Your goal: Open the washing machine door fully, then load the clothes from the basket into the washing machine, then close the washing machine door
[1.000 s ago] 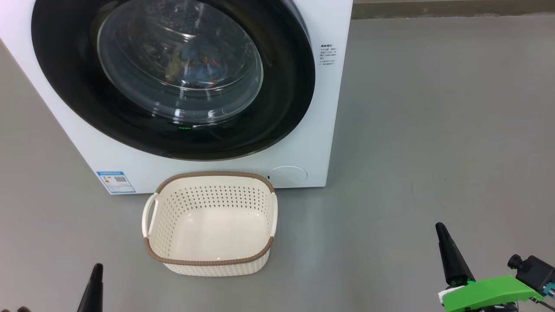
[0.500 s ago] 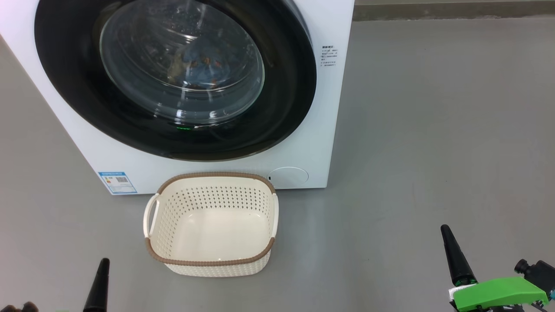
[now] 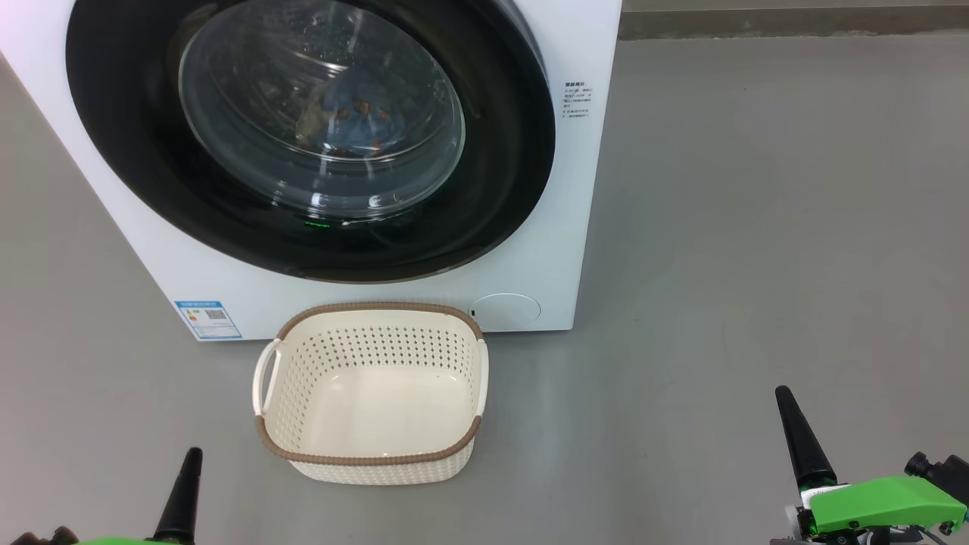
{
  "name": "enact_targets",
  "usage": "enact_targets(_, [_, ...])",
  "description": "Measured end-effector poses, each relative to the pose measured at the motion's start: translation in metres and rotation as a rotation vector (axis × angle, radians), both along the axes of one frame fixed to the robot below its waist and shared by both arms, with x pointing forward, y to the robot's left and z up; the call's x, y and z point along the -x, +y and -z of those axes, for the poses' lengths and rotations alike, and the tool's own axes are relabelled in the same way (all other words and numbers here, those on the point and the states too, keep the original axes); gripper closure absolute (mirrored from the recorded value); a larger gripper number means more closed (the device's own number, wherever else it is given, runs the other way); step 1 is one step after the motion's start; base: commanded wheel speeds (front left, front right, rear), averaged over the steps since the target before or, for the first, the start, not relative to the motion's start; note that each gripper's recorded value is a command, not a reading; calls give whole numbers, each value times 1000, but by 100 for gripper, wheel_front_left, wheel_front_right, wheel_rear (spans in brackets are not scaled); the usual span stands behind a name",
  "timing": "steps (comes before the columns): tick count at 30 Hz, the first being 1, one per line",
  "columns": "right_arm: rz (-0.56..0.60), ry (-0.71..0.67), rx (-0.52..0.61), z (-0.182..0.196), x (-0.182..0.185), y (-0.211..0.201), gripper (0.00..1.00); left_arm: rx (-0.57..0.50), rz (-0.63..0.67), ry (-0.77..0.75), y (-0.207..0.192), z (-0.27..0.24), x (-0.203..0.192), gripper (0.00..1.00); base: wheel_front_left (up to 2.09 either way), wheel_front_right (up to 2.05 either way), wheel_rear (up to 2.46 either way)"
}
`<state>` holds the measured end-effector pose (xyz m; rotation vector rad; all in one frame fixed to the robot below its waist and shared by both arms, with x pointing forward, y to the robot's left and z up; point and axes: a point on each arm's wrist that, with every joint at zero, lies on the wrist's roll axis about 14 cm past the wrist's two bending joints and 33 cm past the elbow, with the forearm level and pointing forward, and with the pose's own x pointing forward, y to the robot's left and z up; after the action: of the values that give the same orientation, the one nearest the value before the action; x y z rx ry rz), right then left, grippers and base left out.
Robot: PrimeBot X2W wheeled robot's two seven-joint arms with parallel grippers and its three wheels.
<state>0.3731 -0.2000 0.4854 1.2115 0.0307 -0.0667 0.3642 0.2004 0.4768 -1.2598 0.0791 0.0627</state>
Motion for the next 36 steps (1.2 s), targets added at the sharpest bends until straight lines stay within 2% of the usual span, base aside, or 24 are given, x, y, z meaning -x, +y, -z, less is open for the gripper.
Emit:
enact_targets(28, [14, -5, -317, -1, -5, -4, 100, 271, 2, -13, -11, -5, -11, 100, 0, 0, 0])
enact_targets(36, [17, -5, -371, 0, -5, -5, 100, 309, 6, -22, -14, -8, -14, 100, 0, 0, 0])
